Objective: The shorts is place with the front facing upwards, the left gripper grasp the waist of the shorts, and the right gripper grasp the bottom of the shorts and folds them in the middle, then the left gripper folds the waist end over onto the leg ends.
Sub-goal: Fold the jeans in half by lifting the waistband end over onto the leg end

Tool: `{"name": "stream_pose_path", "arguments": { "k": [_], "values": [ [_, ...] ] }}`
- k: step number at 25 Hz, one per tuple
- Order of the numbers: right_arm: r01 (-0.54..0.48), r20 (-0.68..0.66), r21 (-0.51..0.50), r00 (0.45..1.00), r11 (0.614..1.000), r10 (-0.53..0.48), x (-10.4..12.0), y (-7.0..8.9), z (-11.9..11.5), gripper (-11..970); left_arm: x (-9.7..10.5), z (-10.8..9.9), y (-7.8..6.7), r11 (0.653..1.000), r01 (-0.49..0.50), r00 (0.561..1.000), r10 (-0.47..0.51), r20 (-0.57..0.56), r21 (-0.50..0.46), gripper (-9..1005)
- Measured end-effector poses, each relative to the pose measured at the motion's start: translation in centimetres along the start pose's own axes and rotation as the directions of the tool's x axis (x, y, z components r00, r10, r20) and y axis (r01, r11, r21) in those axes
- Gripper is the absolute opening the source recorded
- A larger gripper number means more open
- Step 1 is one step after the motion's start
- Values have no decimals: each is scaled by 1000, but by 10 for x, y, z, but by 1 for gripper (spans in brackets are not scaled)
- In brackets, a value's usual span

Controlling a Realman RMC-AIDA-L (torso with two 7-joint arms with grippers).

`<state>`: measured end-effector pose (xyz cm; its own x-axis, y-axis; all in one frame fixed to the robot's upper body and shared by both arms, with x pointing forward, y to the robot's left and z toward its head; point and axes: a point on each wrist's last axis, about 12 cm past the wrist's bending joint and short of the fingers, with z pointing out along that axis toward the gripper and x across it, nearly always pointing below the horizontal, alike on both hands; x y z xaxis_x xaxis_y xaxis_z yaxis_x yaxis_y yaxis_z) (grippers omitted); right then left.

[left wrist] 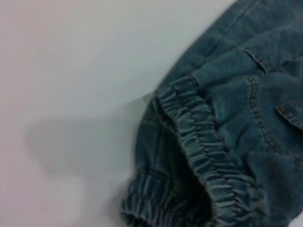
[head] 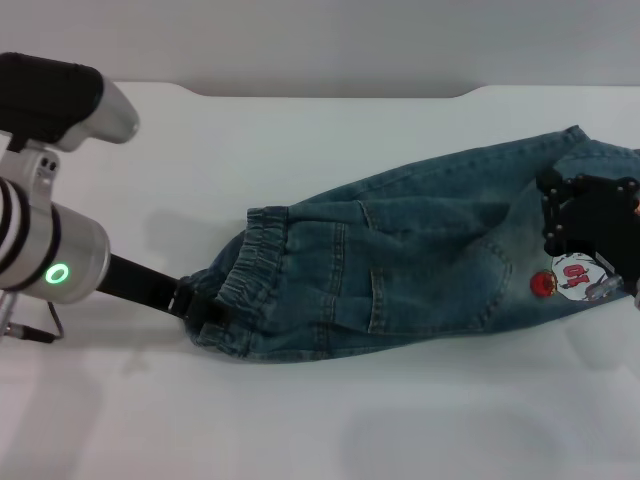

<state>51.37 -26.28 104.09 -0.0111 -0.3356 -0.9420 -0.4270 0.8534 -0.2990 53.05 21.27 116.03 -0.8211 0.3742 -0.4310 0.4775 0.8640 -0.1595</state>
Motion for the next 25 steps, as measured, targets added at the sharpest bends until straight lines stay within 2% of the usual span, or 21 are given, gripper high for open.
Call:
{"name": "stream_pose_path", "arguments": {
  "k": [2, 4, 10, 25],
  "values": [
    [1, -1, 0, 1000, 1000, -1, 0, 0, 0, -1, 0, 1, -2, 1000, -1, 1000, 1, -5, 3, 835],
    [0, -2, 4, 1000, 1000, 0, 1, -1, 0, -1, -1, 7, -11, 1000, -12, 1000, 12, -27, 17, 835],
    [-6, 0, 18, 1000, 1000, 6, 4, -5, -4, -1, -2, 16, -18, 999, -12, 998, 14, -64, 30, 835],
    [-4, -1, 19, 1000, 1000, 4, 7, -8, -6, 0, 0, 31, -13, 1000, 9, 998, -8, -68, 23, 831]
  ]
}}
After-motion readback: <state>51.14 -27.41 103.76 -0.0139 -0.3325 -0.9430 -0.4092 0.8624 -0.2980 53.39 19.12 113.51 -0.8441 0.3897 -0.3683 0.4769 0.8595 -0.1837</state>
